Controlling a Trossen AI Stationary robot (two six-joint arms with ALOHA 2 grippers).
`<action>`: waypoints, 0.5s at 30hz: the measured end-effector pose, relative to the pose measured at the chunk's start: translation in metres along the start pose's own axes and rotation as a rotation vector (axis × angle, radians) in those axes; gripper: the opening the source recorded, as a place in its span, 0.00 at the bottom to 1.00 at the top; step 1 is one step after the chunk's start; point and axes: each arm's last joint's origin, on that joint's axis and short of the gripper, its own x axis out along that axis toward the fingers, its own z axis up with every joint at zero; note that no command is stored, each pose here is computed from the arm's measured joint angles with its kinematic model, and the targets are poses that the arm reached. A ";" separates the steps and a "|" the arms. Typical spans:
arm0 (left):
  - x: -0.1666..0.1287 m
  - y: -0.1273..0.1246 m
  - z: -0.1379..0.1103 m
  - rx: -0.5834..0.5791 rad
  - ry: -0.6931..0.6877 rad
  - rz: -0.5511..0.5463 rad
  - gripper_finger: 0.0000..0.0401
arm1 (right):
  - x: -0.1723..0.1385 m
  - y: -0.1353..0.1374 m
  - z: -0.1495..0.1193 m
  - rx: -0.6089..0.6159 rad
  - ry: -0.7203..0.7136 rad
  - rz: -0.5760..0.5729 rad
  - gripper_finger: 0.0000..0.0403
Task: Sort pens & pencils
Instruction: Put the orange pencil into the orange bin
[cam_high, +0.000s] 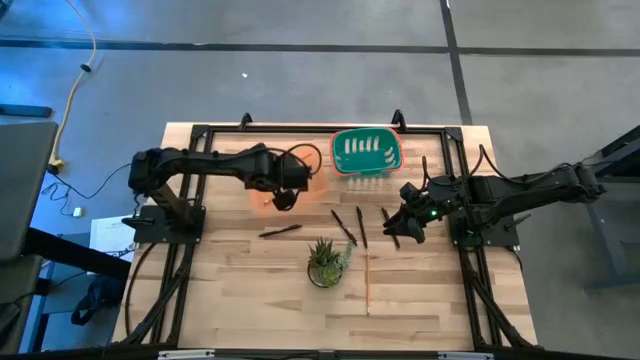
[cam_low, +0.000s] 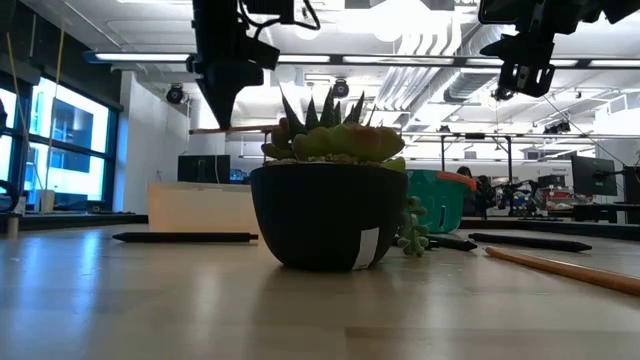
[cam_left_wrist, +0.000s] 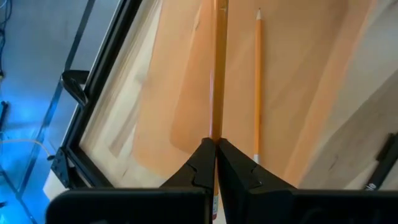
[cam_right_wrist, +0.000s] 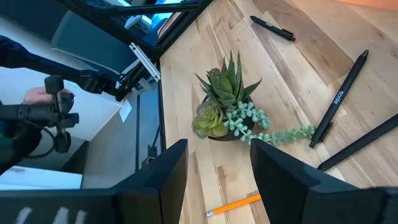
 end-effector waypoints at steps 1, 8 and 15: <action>0.001 0.002 0.002 0.002 0.000 -0.005 0.00 | 0.000 0.000 0.000 0.001 0.000 0.000 0.41; 0.012 0.017 0.008 0.011 0.045 -0.049 0.00 | 0.000 0.000 0.000 0.008 0.001 0.001 0.41; 0.031 0.026 0.006 -0.025 0.116 -0.120 0.00 | 0.000 0.000 0.000 0.008 0.001 0.001 0.41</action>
